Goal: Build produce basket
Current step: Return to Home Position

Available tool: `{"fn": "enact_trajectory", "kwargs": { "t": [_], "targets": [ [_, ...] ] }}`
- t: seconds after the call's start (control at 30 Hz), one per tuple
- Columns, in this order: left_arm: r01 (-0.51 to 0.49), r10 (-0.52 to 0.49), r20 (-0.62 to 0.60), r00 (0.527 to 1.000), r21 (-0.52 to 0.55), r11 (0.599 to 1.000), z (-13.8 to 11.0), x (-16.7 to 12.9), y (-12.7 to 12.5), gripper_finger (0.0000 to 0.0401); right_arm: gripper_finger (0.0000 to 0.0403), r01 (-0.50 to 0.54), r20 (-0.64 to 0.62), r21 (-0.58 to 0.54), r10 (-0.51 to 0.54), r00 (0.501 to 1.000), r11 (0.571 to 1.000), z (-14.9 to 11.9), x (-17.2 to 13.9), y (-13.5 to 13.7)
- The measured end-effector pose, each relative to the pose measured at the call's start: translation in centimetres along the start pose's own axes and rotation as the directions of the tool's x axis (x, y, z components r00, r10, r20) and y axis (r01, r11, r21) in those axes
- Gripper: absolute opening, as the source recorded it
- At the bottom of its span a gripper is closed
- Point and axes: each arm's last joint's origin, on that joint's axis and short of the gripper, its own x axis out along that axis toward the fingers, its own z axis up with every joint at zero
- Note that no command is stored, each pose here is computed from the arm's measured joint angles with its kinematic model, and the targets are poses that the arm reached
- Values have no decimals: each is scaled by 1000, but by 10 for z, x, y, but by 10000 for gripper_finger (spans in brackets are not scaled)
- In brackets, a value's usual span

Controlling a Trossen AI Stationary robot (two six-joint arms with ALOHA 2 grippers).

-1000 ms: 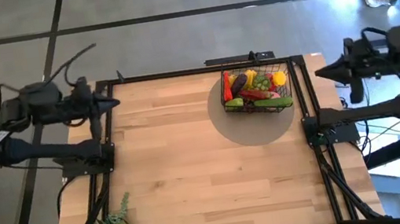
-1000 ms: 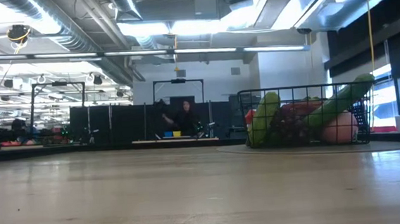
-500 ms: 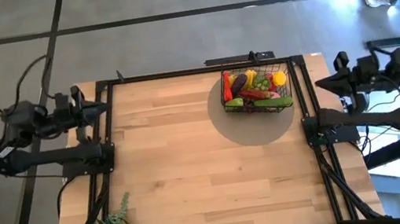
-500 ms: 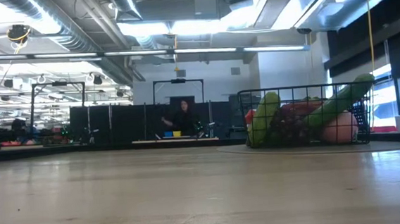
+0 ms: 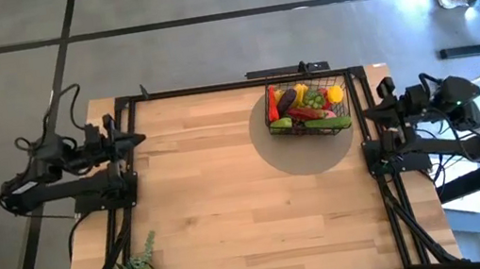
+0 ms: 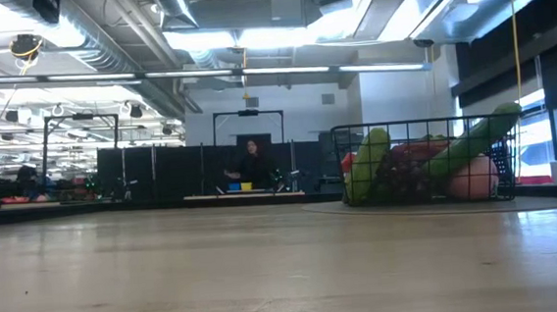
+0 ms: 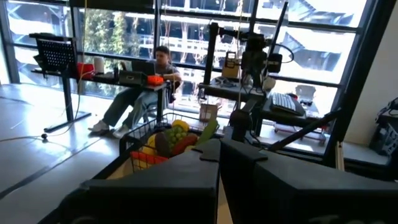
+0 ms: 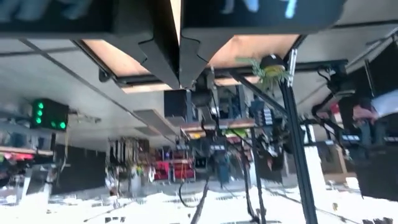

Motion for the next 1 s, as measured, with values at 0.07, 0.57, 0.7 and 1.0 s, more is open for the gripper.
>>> {"fn": "enact_trajectory", "kwargs": {
  "t": [0.07,0.57,0.7,1.0],
  "targets": [
    [2,-2,14,1000,-1,1000,-8,-1,1,0,0,-6,29,-3,7,1000,1000,-7,0,-1],
    [41,-43,86,995,22,999,-48,6,4,0,0,-47,166,10,44,985,999,-30,2,-2],
    [46,-50,111,993,42,998,-65,15,5,0,0,-50,164,10,48,985,999,-46,12,-6],
    [62,-67,111,992,48,997,-107,28,8,0,0,-59,201,4,57,978,998,-82,32,-14]
  ]
}}
